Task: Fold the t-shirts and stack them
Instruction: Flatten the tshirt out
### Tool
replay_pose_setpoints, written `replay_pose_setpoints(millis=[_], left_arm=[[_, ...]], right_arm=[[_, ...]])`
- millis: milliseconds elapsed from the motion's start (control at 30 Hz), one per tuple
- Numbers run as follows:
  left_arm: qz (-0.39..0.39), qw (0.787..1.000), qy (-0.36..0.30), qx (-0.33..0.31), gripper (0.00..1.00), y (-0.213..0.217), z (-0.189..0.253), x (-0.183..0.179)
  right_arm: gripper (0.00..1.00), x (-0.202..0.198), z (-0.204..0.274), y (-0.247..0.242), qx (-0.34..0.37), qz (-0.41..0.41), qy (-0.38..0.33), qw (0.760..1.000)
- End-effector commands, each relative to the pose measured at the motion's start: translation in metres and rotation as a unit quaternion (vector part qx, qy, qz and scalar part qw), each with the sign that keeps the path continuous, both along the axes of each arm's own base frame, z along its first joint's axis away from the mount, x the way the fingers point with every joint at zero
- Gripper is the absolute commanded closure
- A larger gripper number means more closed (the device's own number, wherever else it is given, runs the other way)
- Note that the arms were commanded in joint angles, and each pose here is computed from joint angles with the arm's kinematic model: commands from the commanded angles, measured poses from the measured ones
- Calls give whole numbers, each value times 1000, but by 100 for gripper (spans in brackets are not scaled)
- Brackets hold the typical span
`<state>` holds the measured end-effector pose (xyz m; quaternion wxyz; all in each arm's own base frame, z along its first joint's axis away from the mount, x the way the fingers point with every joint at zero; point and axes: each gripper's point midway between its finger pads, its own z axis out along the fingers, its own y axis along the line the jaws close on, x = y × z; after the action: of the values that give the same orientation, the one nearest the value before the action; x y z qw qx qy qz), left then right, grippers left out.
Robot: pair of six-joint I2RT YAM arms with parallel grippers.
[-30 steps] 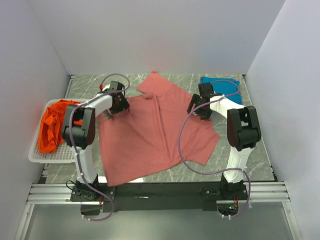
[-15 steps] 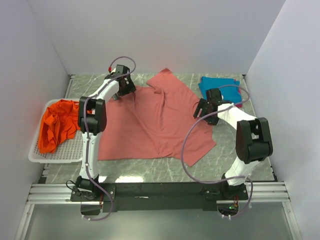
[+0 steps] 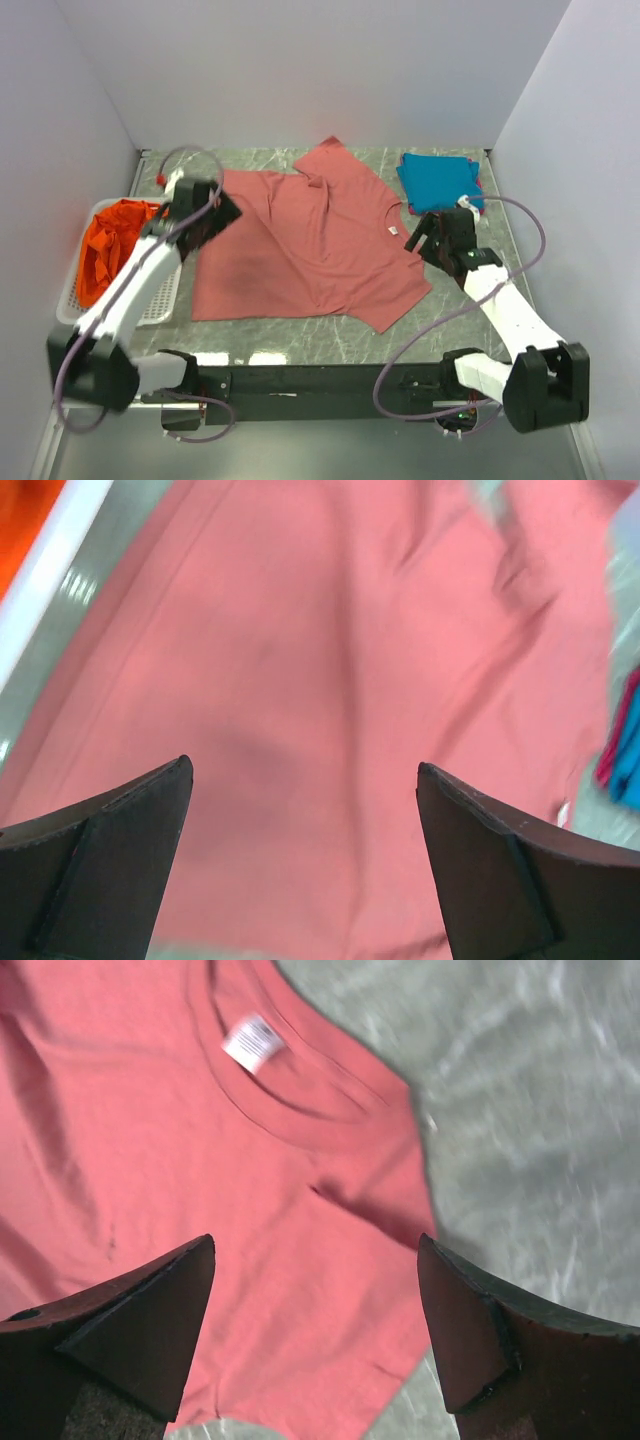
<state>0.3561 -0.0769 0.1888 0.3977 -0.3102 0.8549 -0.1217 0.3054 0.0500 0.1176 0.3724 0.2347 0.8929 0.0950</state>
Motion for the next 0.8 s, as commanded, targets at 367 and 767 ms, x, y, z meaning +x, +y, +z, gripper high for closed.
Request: replay_pose_setpoints(millis=[367, 767], left_arm=[[52, 979, 188, -56, 1, 5, -126, -159], [230, 944, 236, 34, 0, 54, -132, -177]], right_arm=[[12, -31, -3, -10, 23, -36, -39, 998], [12, -23, -22, -10, 20, -33, -7, 999]])
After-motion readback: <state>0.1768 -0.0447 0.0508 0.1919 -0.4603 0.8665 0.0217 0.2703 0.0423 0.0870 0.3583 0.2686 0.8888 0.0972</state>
